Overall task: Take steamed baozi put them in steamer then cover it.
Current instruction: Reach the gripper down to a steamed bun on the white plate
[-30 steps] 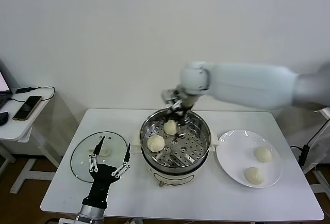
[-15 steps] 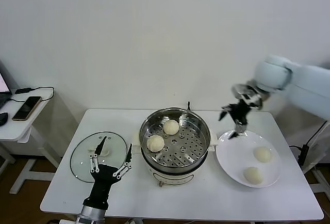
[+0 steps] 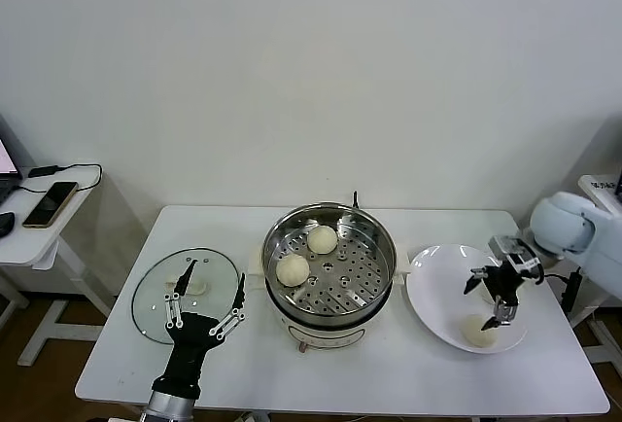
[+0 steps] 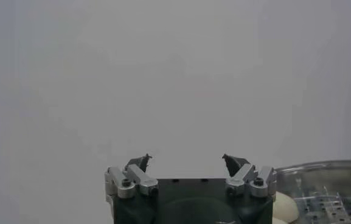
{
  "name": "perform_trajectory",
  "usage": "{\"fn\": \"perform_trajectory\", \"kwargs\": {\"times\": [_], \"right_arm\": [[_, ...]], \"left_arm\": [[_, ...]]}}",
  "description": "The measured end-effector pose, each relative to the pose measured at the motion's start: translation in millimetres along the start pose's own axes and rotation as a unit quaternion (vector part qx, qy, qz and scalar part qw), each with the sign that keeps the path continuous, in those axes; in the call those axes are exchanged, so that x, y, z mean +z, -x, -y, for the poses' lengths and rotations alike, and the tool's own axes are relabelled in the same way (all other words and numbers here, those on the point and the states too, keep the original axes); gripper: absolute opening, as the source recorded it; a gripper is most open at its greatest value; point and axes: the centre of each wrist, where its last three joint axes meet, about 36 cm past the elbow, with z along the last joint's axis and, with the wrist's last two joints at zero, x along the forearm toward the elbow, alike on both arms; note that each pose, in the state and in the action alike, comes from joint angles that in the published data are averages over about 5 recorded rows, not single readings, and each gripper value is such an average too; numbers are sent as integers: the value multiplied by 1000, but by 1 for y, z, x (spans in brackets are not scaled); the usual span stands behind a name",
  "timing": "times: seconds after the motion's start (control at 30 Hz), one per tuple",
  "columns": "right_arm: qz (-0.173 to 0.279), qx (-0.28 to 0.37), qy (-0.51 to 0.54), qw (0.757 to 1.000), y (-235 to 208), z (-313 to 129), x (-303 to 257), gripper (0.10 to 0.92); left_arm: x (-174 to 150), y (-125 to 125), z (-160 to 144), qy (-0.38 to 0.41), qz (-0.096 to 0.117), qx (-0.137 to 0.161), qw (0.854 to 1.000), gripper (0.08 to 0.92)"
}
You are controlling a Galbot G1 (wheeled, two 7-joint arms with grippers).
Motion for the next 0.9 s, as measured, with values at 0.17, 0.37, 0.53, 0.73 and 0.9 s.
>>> {"fn": "perform_trajectory", "kwargs": {"times": [0.17,0.37,0.53,0.73,0.9], "right_arm": [[-10,-5,12,1000,16,-4,13,823],[-15,-3,22,1000,29,-1,22,823],[-17,-3,28,999,40,3,25,821],[-13,-3,33,999,51,7,25,765],[-8,-1,36,999,53,9,24,692]], "left_arm": [[0,-2,0,1,-1,-1,1000,823],[0,-2,-1,0,-1,-3,1000,823],[0,-1,-1,0,0,-3,1000,823],[1,-1,-1,0,0,-4,1000,823],[1,0,-2,0,0,-5,1000,823]]}}
